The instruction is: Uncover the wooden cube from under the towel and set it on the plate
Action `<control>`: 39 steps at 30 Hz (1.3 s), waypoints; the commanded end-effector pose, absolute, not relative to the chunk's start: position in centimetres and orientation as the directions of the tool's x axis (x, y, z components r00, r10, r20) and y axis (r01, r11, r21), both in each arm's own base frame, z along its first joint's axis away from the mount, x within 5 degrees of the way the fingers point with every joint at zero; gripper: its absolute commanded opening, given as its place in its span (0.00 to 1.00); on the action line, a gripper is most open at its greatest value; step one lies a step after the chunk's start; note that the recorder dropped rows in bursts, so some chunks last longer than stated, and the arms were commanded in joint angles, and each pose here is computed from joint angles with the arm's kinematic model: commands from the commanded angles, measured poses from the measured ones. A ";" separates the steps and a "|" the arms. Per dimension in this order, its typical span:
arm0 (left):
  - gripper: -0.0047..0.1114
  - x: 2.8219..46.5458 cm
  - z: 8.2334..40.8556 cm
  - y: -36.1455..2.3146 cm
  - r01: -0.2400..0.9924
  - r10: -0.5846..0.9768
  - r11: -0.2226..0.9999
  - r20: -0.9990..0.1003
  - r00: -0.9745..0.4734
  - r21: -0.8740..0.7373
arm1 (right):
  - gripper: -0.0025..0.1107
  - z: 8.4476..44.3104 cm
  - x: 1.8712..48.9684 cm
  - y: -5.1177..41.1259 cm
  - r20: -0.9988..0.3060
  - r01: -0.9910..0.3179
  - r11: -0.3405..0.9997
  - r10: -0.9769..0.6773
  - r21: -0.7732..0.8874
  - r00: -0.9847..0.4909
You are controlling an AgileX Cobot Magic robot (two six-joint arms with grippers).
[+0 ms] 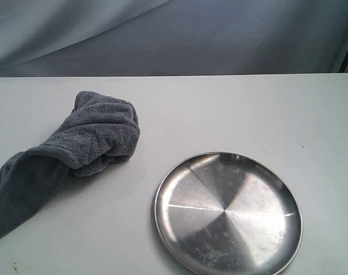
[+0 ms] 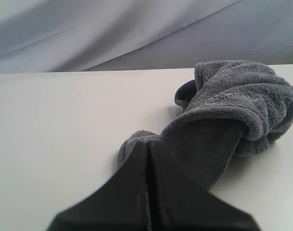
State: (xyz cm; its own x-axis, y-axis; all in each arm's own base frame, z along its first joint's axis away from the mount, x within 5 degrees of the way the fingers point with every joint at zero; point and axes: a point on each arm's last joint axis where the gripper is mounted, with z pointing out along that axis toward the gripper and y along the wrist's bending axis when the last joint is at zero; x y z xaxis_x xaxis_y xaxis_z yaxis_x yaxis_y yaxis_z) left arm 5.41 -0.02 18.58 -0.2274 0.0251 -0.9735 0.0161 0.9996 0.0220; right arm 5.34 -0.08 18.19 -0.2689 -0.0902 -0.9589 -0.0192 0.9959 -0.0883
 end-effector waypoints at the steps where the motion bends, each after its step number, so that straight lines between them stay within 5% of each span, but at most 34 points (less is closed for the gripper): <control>1: 0.04 5.4 18.5 0.0 0.020 0.024 1.000 -0.975 -0.221 0.020 | 0.02 18.2 5.3 -0.1 -0.962 -0.022 0.996 -0.090 -0.087 -0.257; 27: 0.04 5.4 18.5 0.0 0.020 0.024 1.000 -0.975 -0.221 0.020 | 0.02 18.2 5.3 -0.1 -0.962 -0.022 0.996 -0.090 -0.087 -0.257; 31: 0.04 5.5 18.8 0.3 0.021 0.246 0.969 -0.951 -0.187 0.246 | 0.02 18.2 5.3 -0.1 -0.962 -0.022 0.996 -0.090 -0.087 -0.257; 36: 0.04 5.6 20.2 -0.4 0.041 -0.207 0.977 -0.977 -0.045 -0.209 | 0.02 18.2 5.3 -0.1 -0.962 -0.022 0.996 -0.090 -0.087 -0.257; 39: 0.04 5.6 21.4 -0.1 0.050 -0.263 0.964 -0.961 0.089 -0.259 | 0.02 18.2 5.3 -0.1 -0.962 -0.022 0.996 -0.090 -0.087 -0.257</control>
State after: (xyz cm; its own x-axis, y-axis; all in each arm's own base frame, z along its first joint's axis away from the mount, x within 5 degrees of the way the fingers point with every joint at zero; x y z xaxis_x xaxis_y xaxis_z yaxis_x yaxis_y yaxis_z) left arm 5.65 -0.30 20.54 -0.0199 -0.1908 -0.9814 0.0382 0.9808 -0.1915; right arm 5.34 -0.08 18.19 -0.2689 -0.0902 -0.9589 -0.0192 0.9959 -0.0883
